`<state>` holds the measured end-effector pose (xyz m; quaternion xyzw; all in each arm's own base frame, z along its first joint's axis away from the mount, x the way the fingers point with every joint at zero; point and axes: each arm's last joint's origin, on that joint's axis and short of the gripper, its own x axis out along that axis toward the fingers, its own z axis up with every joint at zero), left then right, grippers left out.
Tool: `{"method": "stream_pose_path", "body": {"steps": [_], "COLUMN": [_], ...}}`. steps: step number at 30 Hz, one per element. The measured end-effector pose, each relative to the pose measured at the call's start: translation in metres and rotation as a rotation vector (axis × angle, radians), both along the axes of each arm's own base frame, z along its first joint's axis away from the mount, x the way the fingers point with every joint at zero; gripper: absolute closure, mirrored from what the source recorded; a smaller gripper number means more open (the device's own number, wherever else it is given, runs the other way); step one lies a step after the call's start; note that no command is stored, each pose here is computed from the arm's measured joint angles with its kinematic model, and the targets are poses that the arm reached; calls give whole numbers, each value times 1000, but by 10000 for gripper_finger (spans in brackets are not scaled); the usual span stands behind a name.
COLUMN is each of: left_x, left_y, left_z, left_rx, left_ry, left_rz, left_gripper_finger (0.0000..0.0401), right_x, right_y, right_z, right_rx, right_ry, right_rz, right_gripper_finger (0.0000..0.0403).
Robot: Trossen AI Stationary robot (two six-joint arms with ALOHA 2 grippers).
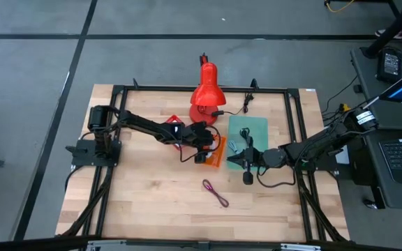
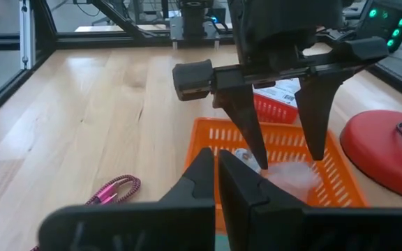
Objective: Pick and place items into bin
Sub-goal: Put the white charger adapter into the orange bin, then put the red charger cable into the green bin
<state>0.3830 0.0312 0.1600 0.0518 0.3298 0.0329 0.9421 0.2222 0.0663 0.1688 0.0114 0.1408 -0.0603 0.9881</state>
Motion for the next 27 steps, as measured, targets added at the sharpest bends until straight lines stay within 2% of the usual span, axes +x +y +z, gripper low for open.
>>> {"method": "stream_pose_path", "body": {"steps": [9, 14, 19, 27], "left_x": [1, 1, -9, -28], "left_y": [0, -1, -11, -42], "left_z": [2, 14, 37, 69], "left_rx": [24, 32, 40, 75], "left_ry": [-8, -37, -44, -48], "left_rz": [-6, -25, -57, -169], "left_gripper_finger": [165, 175, 211, 301], "right_x": [0, 0, 0, 0], "right_y": [0, 0, 0, 0], "right_z": [0, 0, -1, -1], "right_rx": [9, 8, 3, 5], "right_ry": [-1, 1, 12, 11], "right_rz": [-3, -2, -3, -2], "right_gripper_finger": [399, 399, 399, 399]}}
